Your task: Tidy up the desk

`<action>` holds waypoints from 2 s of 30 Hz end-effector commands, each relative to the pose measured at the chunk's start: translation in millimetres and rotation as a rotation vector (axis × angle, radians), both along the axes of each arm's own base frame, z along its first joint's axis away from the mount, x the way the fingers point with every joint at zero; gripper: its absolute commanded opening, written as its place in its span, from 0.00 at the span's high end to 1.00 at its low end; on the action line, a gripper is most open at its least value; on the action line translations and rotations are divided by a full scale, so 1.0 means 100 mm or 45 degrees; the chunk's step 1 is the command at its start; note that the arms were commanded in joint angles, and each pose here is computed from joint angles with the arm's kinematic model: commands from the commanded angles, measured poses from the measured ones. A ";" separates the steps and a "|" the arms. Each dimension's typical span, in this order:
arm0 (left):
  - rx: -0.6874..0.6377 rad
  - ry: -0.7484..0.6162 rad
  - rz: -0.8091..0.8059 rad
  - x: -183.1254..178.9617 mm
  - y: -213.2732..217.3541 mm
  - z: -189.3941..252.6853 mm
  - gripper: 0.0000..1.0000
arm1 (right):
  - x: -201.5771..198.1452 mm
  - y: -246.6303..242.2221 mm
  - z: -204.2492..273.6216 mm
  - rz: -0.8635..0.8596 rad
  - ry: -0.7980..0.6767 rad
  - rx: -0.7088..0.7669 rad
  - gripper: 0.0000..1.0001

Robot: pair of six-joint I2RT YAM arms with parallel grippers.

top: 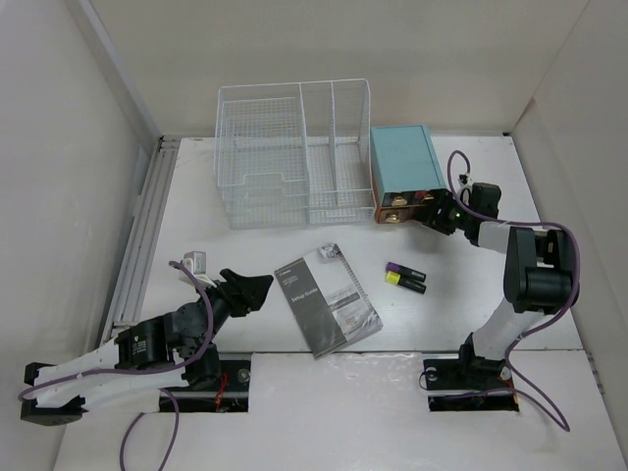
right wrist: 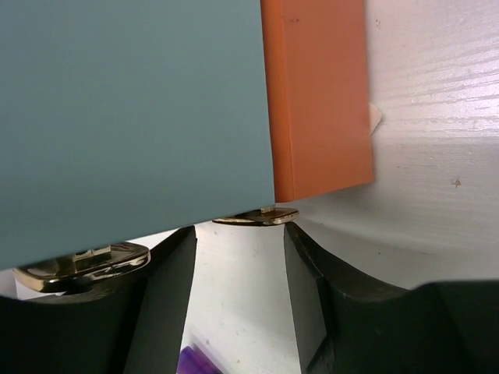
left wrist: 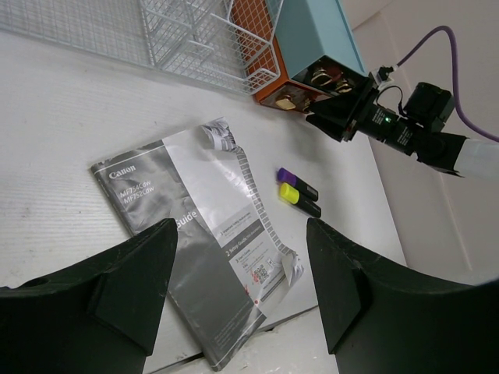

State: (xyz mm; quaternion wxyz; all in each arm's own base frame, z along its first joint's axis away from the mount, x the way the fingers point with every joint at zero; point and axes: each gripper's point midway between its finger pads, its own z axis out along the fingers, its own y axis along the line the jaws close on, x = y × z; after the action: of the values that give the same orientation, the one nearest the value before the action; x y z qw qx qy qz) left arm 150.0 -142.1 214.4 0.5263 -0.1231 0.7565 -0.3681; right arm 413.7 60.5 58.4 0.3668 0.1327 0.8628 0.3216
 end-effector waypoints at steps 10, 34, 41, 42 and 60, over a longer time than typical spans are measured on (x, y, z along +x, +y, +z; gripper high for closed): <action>-0.011 -0.003 0.019 0.02 0.01 0.04 0.38 | 0.26 -0.27 0.43 -0.322 -0.216 0.017 0.46; 0.013 0.015 0.034 0.02 0.03 0.01 0.38 | 0.33 -0.16 0.32 -0.297 -0.218 0.142 0.42; 0.013 0.012 0.046 0.03 0.04 0.02 0.38 | 0.32 -0.03 0.20 -0.265 -0.169 0.189 0.41; 0.014 0.019 0.048 0.03 0.04 0.00 0.38 | 0.33 -0.03 0.21 -0.264 -0.180 0.189 0.41; 0.005 0.021 0.061 0.03 0.07 0.03 0.38 | 0.35 0.00 0.38 -0.229 -0.253 0.259 0.70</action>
State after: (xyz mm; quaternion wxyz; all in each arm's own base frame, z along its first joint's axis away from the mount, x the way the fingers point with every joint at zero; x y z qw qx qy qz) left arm 152.0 -138.5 205.4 0.5248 -0.1303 0.7658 -0.3481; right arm 424.8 62.7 55.8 0.3882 0.2502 0.8065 0.3692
